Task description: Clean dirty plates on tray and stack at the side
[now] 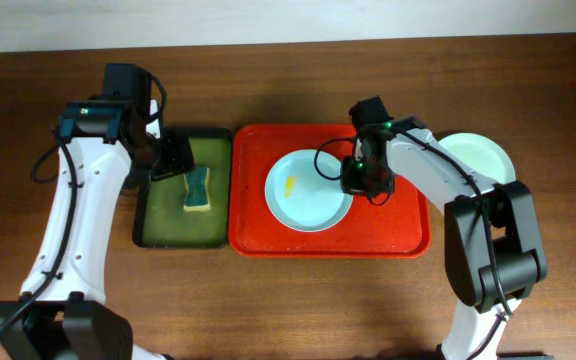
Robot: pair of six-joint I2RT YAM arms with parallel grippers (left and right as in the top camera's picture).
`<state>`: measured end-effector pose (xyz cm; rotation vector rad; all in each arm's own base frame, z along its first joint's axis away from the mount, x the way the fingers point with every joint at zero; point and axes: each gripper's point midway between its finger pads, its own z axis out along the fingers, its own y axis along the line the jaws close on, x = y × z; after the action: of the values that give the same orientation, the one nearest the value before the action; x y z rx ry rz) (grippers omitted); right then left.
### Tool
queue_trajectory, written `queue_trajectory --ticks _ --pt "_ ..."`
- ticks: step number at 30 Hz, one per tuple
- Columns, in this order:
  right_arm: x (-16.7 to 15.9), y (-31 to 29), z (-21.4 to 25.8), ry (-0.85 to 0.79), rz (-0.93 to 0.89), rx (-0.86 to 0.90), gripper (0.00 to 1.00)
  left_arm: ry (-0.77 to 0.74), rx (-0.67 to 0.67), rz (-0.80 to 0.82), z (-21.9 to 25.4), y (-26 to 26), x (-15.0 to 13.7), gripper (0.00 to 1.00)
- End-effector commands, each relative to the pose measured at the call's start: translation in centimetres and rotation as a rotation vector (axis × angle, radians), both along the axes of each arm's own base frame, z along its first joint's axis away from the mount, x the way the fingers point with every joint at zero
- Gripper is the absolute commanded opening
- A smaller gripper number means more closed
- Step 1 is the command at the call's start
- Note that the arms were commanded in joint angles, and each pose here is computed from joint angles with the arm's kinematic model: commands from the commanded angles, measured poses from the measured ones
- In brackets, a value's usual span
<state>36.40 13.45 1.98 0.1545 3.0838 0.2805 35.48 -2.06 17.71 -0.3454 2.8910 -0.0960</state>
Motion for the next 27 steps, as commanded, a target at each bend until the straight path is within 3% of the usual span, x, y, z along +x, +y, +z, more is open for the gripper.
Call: queue_trajectory --ticks 1,2,3,10,12,14,15,27 --pt "-0.5 -0.2 -0.8 0.002 -0.003 -0.011 0.18 0.007 0.016 -0.026 -0.5 0.0 0.2 0.8" --pt "-0.5 -0.1 -1.2 -0.005 -0.003 -0.005 0.17 0.003 0.015 -0.026 -0.5 0.0 0.3 0.8" --pt "-0.5 -0.1 -1.2 -0.005 -0.002 -0.005 0.04 0.004 0.016 -0.026 -0.5 0.0 0.3 0.79" --pt "-0.6 2.0 -0.6 -0.002 0.038 0.115 0.05 0.081 0.037 -0.158 -3.2 -1.6 0.5 0.6" --pt "-0.5 2.0 -0.6 -0.002 0.038 0.114 0.08 0.144 0.096 -0.198 -5.5 -2.1 0.5 0.53" --pt "-0.5 2.0 -0.6 -0.002 0.038 0.114 0.09 0.176 0.102 -0.198 -6.3 -1.9 0.3 0.52" --pt "-0.5 2.0 -0.6 -0.003 0.038 0.114 0.1 0.146 0.1 -0.189 -6.4 -2.0 1.2 0.38" --pt "-0.4 1.7 -0.7 -0.007 0.036 0.097 0.1 0.267 0.1 -0.155 -15.3 -2.3 3.1 0.4"
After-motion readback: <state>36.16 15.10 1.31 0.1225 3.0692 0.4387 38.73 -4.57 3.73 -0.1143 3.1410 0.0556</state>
